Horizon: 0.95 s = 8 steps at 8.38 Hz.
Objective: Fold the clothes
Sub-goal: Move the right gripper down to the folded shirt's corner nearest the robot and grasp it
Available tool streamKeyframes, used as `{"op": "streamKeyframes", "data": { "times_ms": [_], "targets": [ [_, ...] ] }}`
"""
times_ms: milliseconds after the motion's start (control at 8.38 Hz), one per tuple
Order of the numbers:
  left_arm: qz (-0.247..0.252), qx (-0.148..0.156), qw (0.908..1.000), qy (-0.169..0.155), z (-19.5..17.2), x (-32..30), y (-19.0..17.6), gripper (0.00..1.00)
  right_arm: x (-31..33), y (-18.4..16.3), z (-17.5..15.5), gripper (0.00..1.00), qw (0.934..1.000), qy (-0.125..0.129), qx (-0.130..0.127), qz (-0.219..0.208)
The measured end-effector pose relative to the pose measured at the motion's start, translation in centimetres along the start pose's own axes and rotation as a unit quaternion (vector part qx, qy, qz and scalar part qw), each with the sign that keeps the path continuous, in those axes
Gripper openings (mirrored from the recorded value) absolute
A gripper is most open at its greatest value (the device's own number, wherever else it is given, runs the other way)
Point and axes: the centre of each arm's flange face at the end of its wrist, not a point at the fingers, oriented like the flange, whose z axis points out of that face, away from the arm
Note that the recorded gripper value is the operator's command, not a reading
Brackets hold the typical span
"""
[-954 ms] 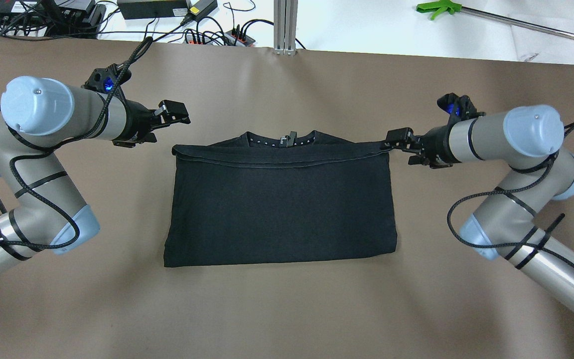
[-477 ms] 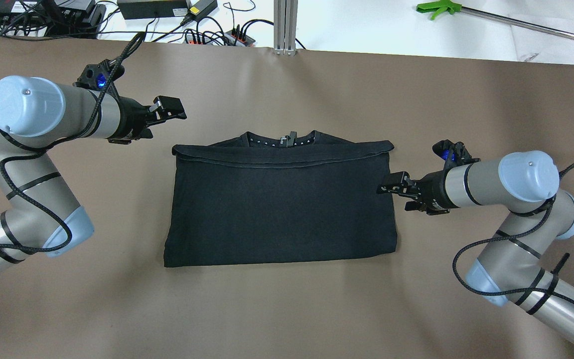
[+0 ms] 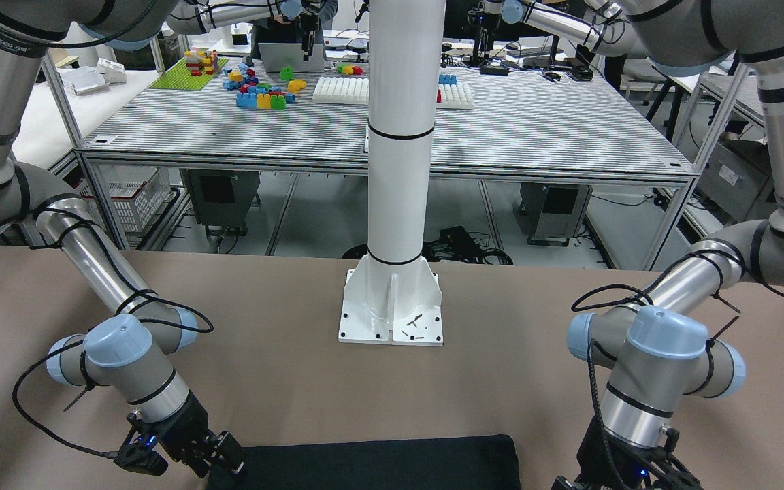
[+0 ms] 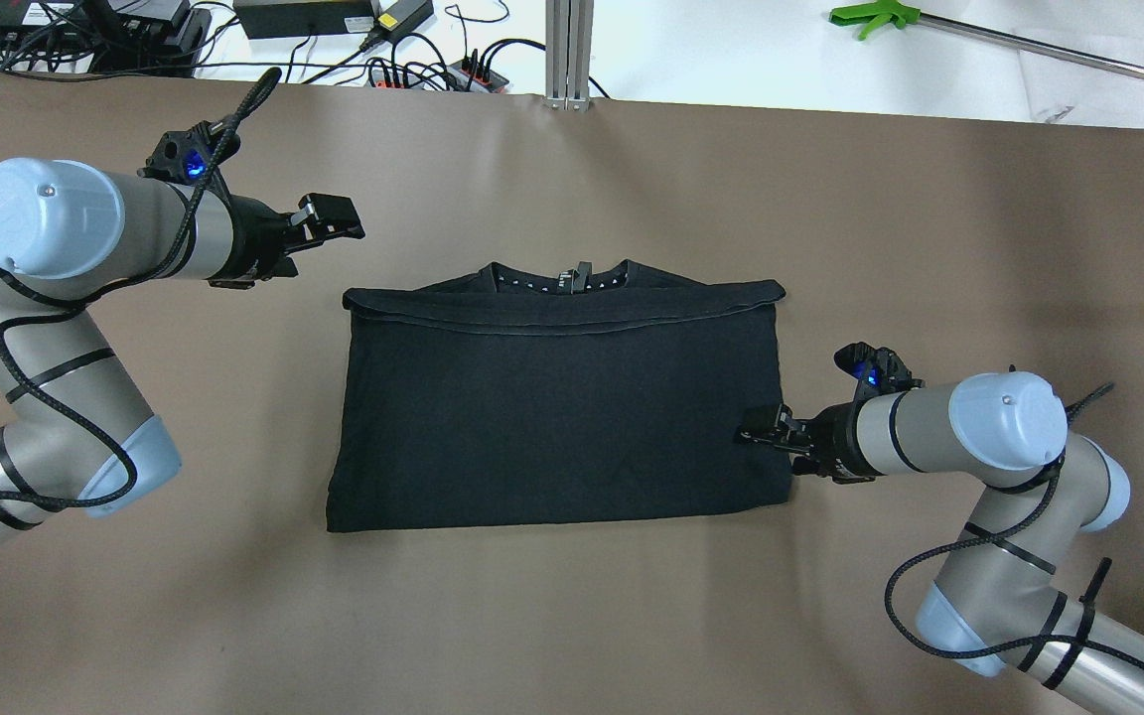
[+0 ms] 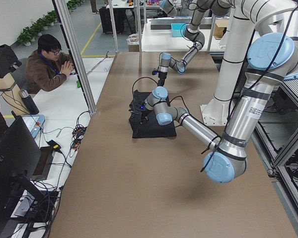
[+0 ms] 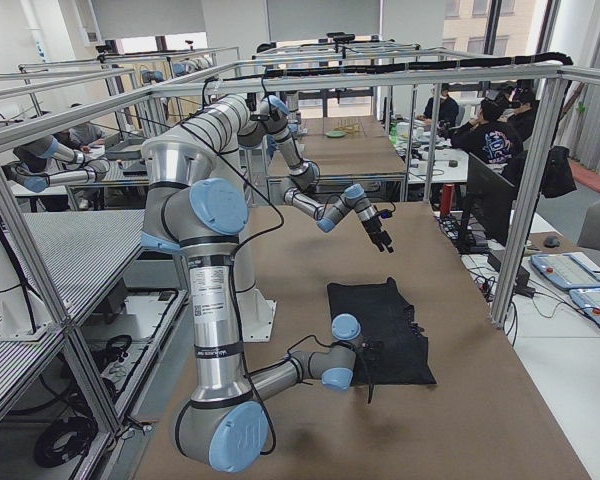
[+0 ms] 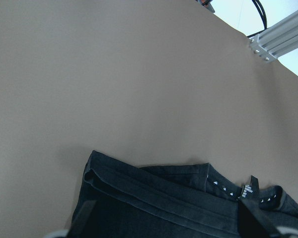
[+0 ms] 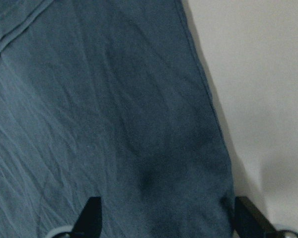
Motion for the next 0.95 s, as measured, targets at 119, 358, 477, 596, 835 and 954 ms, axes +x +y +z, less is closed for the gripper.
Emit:
{"op": "streamKeyframes", "data": {
  "times_ms": [119,358,477,596,835,954],
  "targets": [
    [0.0,0.0,1.0,-0.001,0.0,-0.1,0.0,1.0,0.8,0.6,0.3,0.94,1.0,0.006,-0.002,0.0],
    [0.0,0.006,1.0,-0.002,0.2,-0.1,0.0,1.0,2.5,1.1,0.3,0.94,0.9999,0.015,-0.004,0.002],
    [0.001,0.009,1.0,-0.002,0.2,-0.2,0.0,1.0,2.8,1.3,0.3,0.92,0.9998,0.017,-0.005,0.002],
    [0.001,0.011,0.9999,-0.002,0.3,-0.2,0.1,1.0,2.8,1.5,0.4,0.77,0.9998,0.017,-0.007,0.0],
    [0.001,0.012,0.9999,-0.004,0.4,-0.2,0.1,1.0,2.6,2.2,0.8,0.0,0.9998,0.017,-0.011,-0.003],
    [0.001,0.012,0.9999,-0.004,0.5,-0.3,0.1,1.0,2.6,2.5,1.1,0.0,0.9998,0.017,-0.013,-0.006]
  ]
}}
